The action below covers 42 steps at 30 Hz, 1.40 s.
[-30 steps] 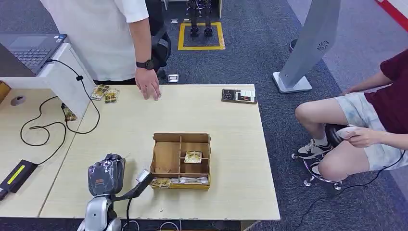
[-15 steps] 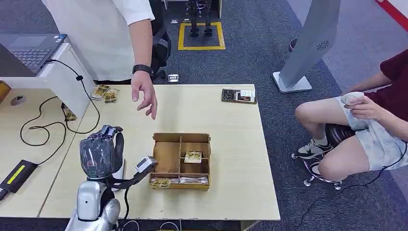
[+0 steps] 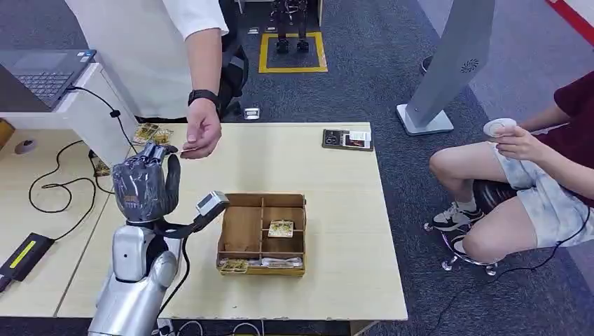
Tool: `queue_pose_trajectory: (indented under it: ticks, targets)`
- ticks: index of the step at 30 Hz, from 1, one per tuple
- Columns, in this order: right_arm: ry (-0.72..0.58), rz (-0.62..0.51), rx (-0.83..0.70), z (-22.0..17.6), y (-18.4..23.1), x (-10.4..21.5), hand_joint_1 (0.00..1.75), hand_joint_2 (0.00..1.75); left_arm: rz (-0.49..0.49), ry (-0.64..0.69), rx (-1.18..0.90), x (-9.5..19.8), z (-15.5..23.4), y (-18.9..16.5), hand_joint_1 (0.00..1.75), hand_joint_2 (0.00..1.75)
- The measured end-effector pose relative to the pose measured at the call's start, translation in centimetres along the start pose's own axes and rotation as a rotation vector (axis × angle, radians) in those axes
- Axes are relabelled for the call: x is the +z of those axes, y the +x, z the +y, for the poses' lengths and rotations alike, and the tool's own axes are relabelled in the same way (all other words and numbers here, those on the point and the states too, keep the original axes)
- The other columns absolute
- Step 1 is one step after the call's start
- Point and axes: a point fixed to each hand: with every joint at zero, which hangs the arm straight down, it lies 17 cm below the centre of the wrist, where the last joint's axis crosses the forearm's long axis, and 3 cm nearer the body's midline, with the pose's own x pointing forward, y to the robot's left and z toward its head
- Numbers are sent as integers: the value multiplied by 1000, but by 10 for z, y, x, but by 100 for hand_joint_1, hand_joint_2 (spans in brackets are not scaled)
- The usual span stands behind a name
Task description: Pass the card to the sensor for recognition and then transmit it.
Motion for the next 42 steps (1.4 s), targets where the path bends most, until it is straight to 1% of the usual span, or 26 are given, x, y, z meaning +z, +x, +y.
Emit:
queue_pose_trajectory:
  ticks: [2,3,4,14,16,20,23,26,32,36,42]
  targets:
    - [-1,-1,9,0,0,0,0,175,10,-3,3,-3,-3,-1,175,175]
    - [-2,2,10,0,0,0,0,175,13,-3,10,-6,-3,-1,98,175]
    - [-2,3,12,0,0,0,0,175,16,-4,20,-7,-4,-1,0,175]
    - [1,9,9,3,0,1,0,175,-38,-4,92,-9,-6,21,0,175]
    - [1,7,7,3,0,1,0,175,-49,0,145,-9,-4,26,0,175]
    - [-7,5,3,1,0,1,0,175,-78,28,271,-4,5,39,0,175]
    - [-14,8,-10,-1,-3,0,0,175,-109,45,299,2,13,44,0,175]
    - [-21,5,-9,-3,-5,0,0,175,-113,53,319,9,17,43,0,175]
    - [-26,10,-26,-4,-11,-1,0,175,-122,32,333,36,21,27,0,175]
    - [-20,10,-37,-4,-14,-1,0,175,-148,-25,307,57,14,19,0,175]
    - [-17,11,-48,-5,-18,-2,0,175,-234,-135,246,90,0,15,0,175]
